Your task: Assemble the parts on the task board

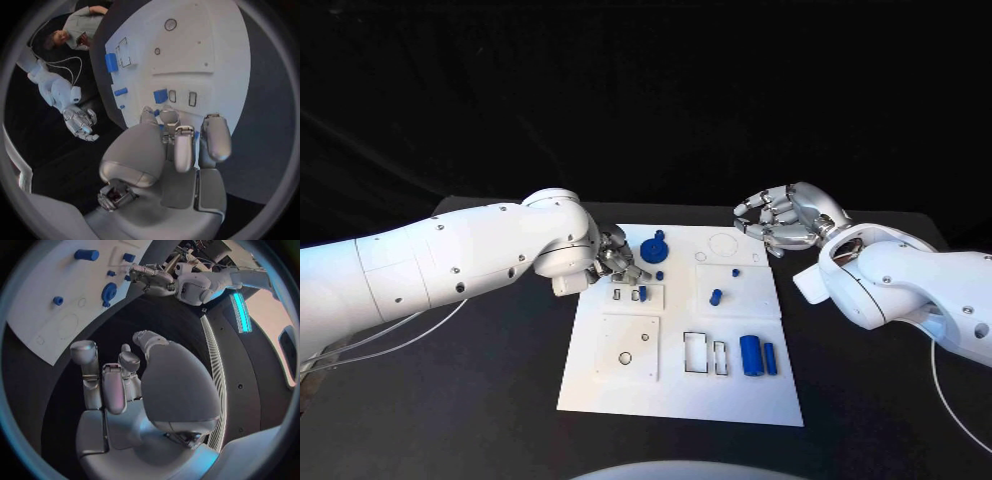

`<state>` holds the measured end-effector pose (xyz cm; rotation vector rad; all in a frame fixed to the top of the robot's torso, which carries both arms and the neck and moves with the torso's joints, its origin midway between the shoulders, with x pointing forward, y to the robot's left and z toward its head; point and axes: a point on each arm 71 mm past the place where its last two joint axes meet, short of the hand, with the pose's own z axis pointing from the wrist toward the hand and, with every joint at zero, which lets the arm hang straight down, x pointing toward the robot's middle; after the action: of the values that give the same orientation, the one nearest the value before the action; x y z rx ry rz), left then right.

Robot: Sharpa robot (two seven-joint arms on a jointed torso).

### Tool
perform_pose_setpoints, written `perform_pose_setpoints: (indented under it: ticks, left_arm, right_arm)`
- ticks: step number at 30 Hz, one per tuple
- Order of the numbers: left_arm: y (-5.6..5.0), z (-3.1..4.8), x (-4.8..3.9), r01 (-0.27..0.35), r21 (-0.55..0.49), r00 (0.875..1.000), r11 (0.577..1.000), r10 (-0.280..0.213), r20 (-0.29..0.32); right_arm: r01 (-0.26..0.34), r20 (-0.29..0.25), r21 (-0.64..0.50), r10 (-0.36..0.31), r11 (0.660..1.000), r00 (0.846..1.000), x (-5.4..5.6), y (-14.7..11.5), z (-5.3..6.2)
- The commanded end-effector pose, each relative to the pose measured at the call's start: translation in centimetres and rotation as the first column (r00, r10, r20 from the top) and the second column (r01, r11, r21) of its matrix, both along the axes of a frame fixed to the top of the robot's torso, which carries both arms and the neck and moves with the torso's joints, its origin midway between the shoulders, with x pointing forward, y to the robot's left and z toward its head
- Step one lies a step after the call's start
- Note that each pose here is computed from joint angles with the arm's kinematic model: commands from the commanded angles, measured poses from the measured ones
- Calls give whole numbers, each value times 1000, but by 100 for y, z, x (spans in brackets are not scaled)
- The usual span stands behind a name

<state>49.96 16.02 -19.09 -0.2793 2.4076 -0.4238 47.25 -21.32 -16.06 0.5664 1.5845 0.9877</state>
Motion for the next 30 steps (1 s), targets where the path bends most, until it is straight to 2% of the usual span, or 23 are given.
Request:
perform_pose_setpoints:
  ticks: [1, 12, 30]
  left_arm:
    - [-45, -14, -19, 46, 29, 998, 999, -45, -51]
    - [-104, -20, -4, 84, 60, 994, 995, -80, -73]
    - [-156, -53, 2, 107, 81, 991, 991, -100, -88]
  right_arm:
    - [-10, -1, -20, 10, 1000, 1000, -1, 11, -5]
    - [-12, -9, -25, 11, 1000, 1000, 3, 17, -15]
    - [-12, -12, -29, 11, 1000, 1000, 2, 11, -19]
